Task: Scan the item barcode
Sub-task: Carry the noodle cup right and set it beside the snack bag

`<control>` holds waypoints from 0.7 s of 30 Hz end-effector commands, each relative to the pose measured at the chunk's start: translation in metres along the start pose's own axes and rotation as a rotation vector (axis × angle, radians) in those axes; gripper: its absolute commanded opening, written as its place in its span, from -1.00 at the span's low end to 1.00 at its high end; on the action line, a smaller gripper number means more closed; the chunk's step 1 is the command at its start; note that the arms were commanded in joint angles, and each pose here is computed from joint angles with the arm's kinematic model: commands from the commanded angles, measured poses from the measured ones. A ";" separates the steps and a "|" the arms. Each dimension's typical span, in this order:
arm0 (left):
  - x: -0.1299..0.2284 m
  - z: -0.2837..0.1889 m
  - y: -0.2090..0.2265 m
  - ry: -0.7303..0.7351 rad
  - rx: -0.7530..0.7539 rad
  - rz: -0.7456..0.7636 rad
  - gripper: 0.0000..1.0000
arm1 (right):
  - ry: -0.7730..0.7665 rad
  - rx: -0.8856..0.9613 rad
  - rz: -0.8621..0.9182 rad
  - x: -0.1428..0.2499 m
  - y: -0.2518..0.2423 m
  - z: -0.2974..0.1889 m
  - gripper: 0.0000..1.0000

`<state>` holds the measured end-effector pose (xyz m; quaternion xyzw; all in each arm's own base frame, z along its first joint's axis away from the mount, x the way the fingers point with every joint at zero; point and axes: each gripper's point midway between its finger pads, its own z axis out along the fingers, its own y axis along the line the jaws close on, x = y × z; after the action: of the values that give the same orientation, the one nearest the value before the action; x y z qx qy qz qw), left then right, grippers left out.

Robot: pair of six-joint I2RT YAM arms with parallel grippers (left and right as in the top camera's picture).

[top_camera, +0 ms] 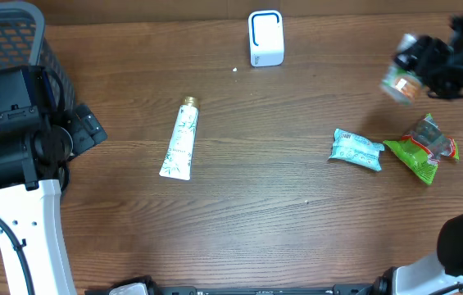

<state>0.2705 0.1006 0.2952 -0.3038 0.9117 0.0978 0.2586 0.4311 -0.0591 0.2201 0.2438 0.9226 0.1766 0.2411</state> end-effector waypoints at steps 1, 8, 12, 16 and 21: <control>-0.001 -0.001 0.001 -0.005 0.001 -0.018 0.99 | 0.030 0.077 0.142 0.005 -0.051 0.027 -0.47; -0.001 -0.001 0.001 -0.005 0.001 -0.019 1.00 | -0.070 0.093 0.345 0.001 -0.110 0.063 -0.56; -0.001 -0.001 0.001 -0.005 0.001 -0.018 0.99 | -0.179 0.125 0.398 -0.003 -0.131 0.084 -0.53; -0.001 -0.001 0.001 -0.005 0.001 -0.019 1.00 | -0.260 0.200 0.491 0.001 -0.154 0.094 -0.40; -0.001 -0.001 0.001 -0.005 0.001 -0.018 0.99 | -0.299 0.176 0.502 0.008 -0.160 0.107 -0.39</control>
<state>0.2705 0.1006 0.2952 -0.3039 0.9117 0.0977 0.2586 0.4260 -0.1604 0.0620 0.4834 0.8170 0.1204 0.2904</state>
